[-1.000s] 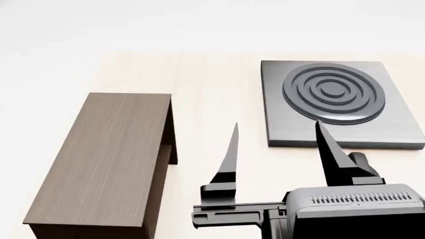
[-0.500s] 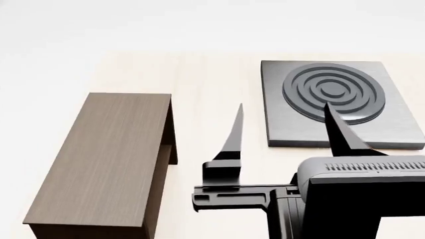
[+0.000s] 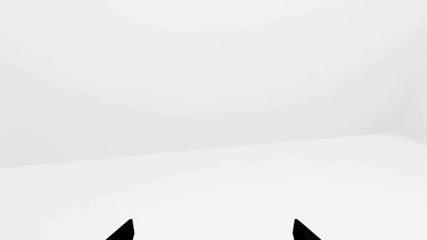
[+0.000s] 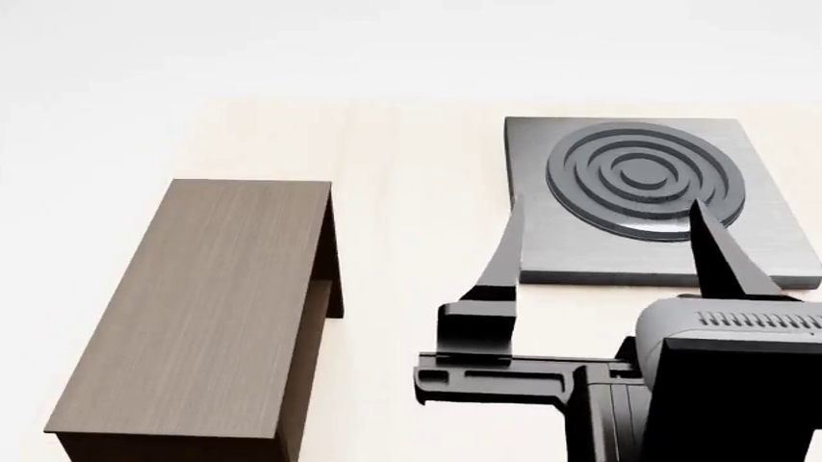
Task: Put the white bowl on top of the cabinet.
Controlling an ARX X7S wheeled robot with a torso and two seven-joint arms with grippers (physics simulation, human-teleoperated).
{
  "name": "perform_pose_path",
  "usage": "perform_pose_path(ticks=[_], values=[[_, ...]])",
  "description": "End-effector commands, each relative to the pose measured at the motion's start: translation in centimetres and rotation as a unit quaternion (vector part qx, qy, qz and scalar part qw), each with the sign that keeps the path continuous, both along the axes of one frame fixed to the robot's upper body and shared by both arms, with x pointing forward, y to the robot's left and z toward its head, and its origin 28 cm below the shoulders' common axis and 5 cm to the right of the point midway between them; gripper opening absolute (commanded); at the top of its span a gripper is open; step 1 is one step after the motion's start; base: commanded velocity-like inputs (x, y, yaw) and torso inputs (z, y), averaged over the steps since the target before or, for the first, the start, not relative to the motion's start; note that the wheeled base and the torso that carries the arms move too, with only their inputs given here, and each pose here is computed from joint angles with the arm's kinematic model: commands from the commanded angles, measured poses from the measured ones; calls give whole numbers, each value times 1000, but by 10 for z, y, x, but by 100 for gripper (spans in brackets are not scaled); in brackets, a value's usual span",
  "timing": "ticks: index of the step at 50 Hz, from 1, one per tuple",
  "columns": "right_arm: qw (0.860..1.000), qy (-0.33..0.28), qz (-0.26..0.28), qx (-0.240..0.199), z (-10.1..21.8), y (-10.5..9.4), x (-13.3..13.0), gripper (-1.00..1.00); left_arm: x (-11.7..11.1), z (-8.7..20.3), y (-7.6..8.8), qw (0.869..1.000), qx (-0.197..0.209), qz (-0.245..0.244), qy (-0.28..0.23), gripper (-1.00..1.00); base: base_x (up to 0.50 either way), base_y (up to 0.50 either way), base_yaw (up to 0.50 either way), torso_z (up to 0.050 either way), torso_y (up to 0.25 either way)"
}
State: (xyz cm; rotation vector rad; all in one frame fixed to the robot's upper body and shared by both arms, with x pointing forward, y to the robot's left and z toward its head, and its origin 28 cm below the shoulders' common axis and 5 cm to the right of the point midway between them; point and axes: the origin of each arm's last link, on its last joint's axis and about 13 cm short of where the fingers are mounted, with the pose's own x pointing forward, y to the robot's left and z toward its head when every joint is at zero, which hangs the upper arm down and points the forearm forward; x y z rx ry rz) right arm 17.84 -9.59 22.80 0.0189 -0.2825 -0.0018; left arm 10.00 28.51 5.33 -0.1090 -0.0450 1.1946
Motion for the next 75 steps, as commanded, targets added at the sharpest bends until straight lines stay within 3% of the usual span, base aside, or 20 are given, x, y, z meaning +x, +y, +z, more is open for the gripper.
perform_pose_path(ticks=[1, 13, 31, 47, 49, 60, 71, 75], values=[[999, 14, -47, 1, 3, -13, -7, 100, -1, 2, 3, 1000, -15, 16, -17, 100, 0, 0, 0, 0, 0], [992, 18, -123, 26, 7, -35, -18, 100, -1, 2, 3, 1000, -14, 16, -16, 100, 0, 0, 0, 0, 0], [982, 20, -185, 37, 10, -53, -35, 100, 0, 2, 3, 1000, -14, 16, -16, 100, 0, 0, 0, 0, 0], [954, 36, -290, 65, 0, -84, -47, 100, 0, 1, 2, 1000, -15, 14, -15, 100, 0, 0, 0, 0, 0], [952, 41, -290, 92, -1, -88, -47, 100, 1, 1, 2, 1000, -15, 14, -14, 100, 0, 0, 0, 0, 0], [938, 42, -331, 96, 5, -105, -52, 100, 1, 0, 2, 1000, -15, 14, -13, 100, 0, 0, 0, 0, 0], [917, 47, -372, 139, 0, -125, -62, 100, 1, 0, 2, 1000, -15, 13, -12, 100, 0, 0, 0, 0, 0], [914, 48, -380, 135, 0, -129, -62, 100, 1, 0, 2, 1000, -15, 13, -12, 100, 0, 0, 0, 0, 0]])
